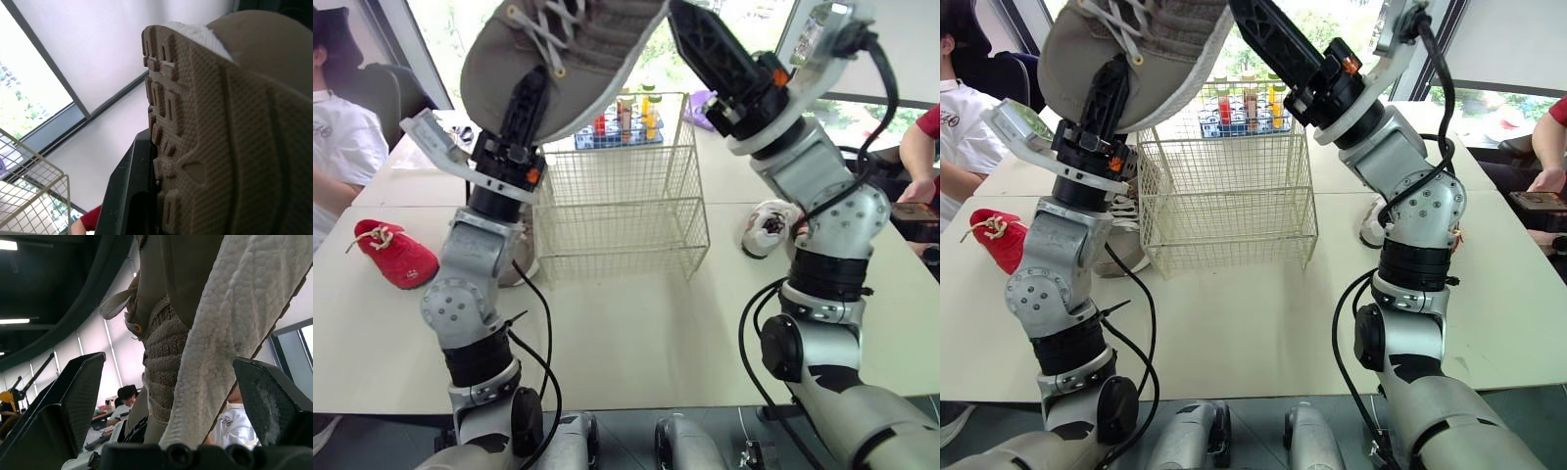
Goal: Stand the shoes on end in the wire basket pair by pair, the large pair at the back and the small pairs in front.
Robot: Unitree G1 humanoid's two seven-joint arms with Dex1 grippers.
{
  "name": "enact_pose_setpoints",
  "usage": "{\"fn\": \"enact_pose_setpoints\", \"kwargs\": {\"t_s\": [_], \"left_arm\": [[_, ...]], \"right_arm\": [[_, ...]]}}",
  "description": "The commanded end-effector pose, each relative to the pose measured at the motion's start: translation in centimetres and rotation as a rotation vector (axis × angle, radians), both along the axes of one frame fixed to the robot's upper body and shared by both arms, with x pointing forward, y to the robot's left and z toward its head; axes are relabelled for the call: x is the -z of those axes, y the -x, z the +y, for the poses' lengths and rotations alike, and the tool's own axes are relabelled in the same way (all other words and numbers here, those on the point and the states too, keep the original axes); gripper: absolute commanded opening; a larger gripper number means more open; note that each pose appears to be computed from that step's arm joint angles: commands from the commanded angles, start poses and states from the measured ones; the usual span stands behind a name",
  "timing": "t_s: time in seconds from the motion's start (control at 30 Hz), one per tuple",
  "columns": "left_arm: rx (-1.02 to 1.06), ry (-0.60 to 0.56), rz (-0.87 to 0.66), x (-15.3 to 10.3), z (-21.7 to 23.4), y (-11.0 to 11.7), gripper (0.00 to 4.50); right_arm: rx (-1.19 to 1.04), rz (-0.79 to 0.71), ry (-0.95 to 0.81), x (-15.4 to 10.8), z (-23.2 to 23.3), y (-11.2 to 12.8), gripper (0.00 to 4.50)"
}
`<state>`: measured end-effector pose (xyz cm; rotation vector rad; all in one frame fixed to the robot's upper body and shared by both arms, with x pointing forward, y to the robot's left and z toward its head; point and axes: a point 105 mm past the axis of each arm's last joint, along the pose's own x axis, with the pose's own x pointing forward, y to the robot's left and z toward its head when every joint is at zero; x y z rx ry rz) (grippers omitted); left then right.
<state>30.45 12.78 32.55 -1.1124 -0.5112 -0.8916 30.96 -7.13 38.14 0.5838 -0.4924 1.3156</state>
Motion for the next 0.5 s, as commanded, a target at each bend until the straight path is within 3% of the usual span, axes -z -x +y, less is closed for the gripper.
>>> {"fn": "enact_pose_setpoints", "kwargs": {"t_s": [0.03,0.33,0.5], "left_arm": [[0.042,-0.019,-0.076,-0.8,-0.9,1.6,0.69],[0.046,0.092,-0.105,-1.9,0.7,2.2,0.69],[0.061,0.085,-0.098,-1.6,0.6,2.4,0.69]], "right_arm": [[-0.035,-0.081,-0.013,-1.9,0.3,1.2,4.47],[0.017,-0.041,0.021,-0.5,-0.7,-0.2,4.47],[0.113,-0.040,0.056,0.3,-1.1,-1.3,4.47]]}}
